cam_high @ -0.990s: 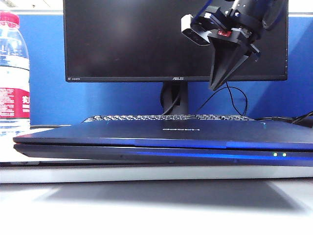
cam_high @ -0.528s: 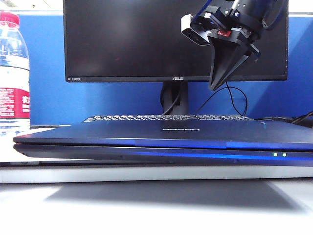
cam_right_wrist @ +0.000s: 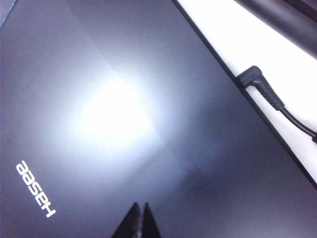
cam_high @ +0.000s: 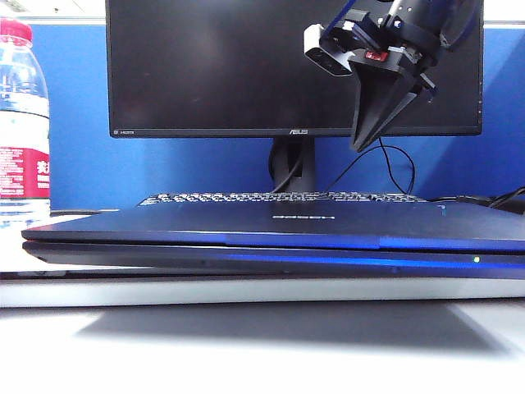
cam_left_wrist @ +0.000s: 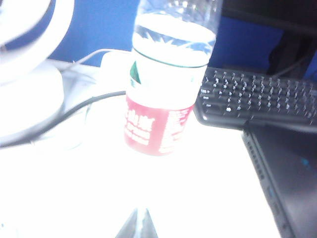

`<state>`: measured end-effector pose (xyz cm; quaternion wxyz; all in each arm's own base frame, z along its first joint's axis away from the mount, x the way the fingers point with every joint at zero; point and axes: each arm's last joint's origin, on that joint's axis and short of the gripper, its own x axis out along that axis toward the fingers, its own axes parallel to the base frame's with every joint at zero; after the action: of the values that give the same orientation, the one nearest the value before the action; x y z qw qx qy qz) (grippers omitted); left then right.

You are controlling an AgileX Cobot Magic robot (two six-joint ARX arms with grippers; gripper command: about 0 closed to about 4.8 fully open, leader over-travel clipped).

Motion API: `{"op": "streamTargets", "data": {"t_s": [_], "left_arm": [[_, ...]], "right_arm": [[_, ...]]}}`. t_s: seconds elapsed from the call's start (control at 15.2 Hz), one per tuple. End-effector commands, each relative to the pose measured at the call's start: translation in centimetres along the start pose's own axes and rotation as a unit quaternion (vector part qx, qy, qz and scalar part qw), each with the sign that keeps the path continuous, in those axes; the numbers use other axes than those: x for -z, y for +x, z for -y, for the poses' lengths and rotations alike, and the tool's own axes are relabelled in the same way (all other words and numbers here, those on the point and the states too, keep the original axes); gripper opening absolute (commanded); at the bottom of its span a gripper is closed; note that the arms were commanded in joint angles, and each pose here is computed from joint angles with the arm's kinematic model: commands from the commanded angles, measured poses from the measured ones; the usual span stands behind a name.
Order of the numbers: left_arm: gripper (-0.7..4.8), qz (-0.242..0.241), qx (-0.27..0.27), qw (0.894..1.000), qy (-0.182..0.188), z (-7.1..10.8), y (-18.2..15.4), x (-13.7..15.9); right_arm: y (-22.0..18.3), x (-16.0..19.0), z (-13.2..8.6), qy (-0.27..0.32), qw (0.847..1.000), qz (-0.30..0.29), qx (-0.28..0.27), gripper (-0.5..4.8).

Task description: Close the lid of the black laptop.

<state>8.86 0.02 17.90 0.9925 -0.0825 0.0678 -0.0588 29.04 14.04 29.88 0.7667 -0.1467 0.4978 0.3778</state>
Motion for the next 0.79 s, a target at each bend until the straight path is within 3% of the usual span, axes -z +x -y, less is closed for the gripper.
{"op": "streamTargets", "data": {"t_s": [0.07,0.33,0.46,0.79], "left_arm": [[-0.03,0.007,0.013,0.999,0.049,0.06,-0.03,-0.14],[-0.03,0.012,0.015,0.997,0.073,0.08,-0.01,-0.18],[-0.03,0.035,0.017,0.997,0.073,0.01,0.27,-0.04],[-0.03,0.038,-0.007,0.997,0.064,-0.14,0.36,0.1]], "right_arm": [[-0.15,-0.13,-0.05,-0.001,1.0,0.008,0.0,-0.06],[-0.15,-0.13,-0.05,-0.001,1.0,0.008,0.0,-0.06],[-0.15,-0.13,-0.05,-0.001,1.0,0.008,0.0,-0.06],[-0.15,-0.13,-0.05,-0.001,1.0,0.008,0.0,-0.06]]}}
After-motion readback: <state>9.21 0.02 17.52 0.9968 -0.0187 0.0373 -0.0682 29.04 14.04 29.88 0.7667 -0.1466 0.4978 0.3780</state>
